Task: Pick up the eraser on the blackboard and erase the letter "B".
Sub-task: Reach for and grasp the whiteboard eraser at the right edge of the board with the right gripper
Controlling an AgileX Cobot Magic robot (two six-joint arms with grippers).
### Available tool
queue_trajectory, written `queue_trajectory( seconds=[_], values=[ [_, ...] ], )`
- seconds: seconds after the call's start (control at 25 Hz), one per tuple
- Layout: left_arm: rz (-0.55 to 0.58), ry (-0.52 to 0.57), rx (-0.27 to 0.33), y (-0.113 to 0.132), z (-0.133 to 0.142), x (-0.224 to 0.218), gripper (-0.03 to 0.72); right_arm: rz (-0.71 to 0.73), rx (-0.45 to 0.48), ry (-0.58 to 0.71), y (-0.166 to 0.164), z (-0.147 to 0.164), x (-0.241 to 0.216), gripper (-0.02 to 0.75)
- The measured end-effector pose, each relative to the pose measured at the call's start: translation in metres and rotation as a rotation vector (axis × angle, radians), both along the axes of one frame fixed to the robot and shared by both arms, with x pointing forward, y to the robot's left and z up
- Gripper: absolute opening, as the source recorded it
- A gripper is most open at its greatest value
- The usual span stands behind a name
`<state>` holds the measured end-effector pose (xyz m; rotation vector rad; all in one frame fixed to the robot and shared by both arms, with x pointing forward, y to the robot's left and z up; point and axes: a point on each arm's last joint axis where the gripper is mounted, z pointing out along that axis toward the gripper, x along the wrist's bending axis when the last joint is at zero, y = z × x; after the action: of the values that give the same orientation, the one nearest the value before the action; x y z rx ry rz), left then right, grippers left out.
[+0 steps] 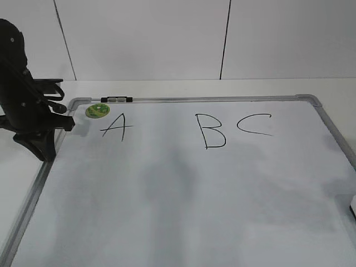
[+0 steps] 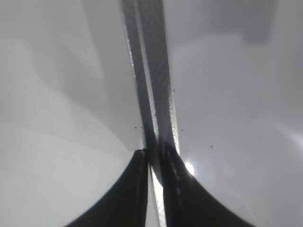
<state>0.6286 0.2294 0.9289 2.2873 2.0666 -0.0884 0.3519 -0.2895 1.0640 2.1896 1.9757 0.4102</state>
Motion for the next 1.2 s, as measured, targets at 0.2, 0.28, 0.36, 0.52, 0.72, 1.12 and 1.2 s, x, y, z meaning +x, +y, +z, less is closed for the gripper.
queue_trajectory(
  seconds=[0.2,0.28,0.36,0.52,0.72,1.12,1.2],
  values=[
    [0.017,0.002,-0.003,0.000,0.000,0.000,0.037,0.000,-0.042,-0.002,-0.004,0.000,0.000,0.612],
    [0.019,0.002,-0.003,0.000,0.000,0.000,0.037,0.000,-0.052,0.002,-0.004,-0.001,0.001,0.650],
    [0.019,0.002,-0.003,0.000,0.000,0.000,0.037,-0.013,-0.048,0.017,-0.004,-0.002,0.003,0.663],
    [0.019,0.002,-0.003,0.000,0.000,0.000,0.037,-0.030,-0.051,0.085,-0.004,-0.010,0.015,0.667],
    [0.019,0.004,-0.003,0.000,0.000,0.000,0.037,-0.033,-0.055,0.179,-0.004,-0.024,0.030,0.667],
    [0.019,0.004,-0.003,0.000,0.000,0.000,0.037,-0.023,-0.094,0.249,-0.005,-0.053,0.065,0.667],
    [0.019,0.004,-0.003,0.000,0.000,0.000,0.037,-0.018,-0.117,0.260,-0.007,-0.058,0.070,0.667]
  ],
)
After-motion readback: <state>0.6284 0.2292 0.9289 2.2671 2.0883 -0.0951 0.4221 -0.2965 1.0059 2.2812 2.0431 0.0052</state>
